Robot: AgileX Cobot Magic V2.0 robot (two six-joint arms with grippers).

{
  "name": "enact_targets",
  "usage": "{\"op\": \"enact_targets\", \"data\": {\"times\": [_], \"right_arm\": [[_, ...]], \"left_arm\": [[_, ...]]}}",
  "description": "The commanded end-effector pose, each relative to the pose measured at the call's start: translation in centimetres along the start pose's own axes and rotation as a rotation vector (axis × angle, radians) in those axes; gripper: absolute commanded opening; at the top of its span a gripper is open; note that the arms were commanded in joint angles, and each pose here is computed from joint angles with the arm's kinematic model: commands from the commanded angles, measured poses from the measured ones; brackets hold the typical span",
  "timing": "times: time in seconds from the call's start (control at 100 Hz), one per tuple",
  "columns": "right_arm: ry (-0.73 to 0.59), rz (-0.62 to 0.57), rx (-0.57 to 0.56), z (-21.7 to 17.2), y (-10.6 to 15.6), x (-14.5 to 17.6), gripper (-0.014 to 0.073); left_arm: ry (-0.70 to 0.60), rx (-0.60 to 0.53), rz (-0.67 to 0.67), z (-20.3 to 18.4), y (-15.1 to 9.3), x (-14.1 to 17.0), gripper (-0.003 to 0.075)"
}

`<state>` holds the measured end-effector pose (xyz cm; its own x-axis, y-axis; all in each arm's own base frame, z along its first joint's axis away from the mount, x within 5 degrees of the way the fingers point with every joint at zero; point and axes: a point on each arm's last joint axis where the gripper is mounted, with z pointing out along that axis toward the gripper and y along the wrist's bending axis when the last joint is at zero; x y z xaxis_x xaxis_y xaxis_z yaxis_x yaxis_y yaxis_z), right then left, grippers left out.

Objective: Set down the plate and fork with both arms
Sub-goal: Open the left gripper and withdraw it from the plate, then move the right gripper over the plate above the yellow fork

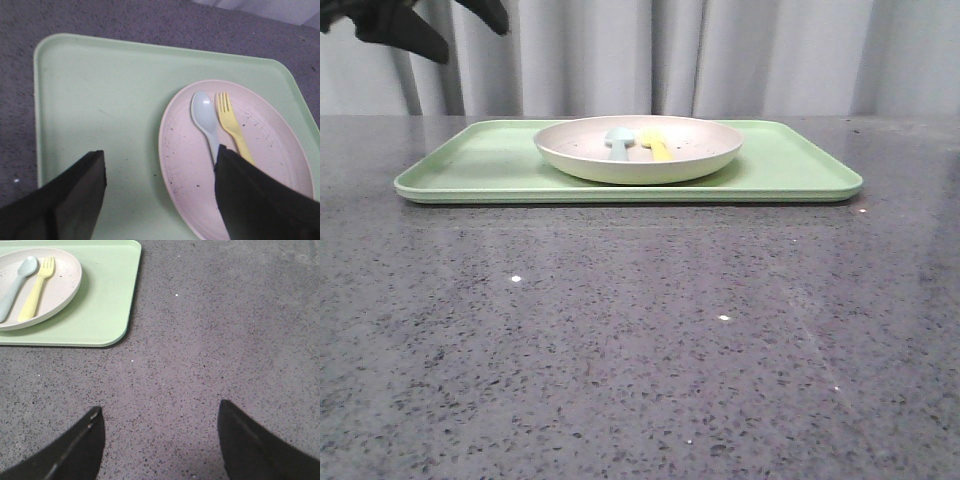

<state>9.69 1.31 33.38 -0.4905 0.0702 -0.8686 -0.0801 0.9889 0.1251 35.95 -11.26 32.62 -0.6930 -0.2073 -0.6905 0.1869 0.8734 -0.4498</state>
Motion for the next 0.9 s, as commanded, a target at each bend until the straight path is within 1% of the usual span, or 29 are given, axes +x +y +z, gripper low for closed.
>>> {"op": "enact_targets", "data": {"times": [0.0,0.16,0.25,0.32,0.46,0.63,0.73,0.89], "right_arm": [[-0.095,0.000,0.000,-0.4,0.1,-1.6,0.0490],[-0.095,0.000,0.000,-0.4,0.1,-1.6,0.0490],[-0.095,0.000,0.000,-0.4,0.1,-1.6,0.0490],[-0.095,0.000,0.000,-0.4,0.1,-1.6,0.0490],[-0.094,0.000,0.000,-0.4,0.1,-1.6,0.0490],[-0.092,0.000,0.000,-0.4,0.1,-1.6,0.0490],[-0.092,0.000,0.000,-0.4,0.1,-1.6,0.0490],[-0.092,0.000,0.000,-0.4,0.1,-1.6,0.0490]], "left_arm": [[-0.140,0.009,0.067,-4.7,-1.5,-1.8,0.0458],[-0.193,-0.040,0.182,-8.9,-1.7,-0.7,0.0458],[-0.221,-0.069,0.219,-10.8,-1.5,0.2,0.0457],[-0.241,-0.098,0.219,-12.3,-0.8,0.8,0.0457],[-0.275,-0.175,0.193,-15.3,1.2,2.5,0.0457],[-0.292,-0.261,0.164,-18.5,3.1,5.7,0.0456],[-0.310,-0.285,0.175,-20.2,3.4,7.9,0.0456],[-0.311,-0.283,0.186,-21.7,3.3,11.0,0.0456]]}}
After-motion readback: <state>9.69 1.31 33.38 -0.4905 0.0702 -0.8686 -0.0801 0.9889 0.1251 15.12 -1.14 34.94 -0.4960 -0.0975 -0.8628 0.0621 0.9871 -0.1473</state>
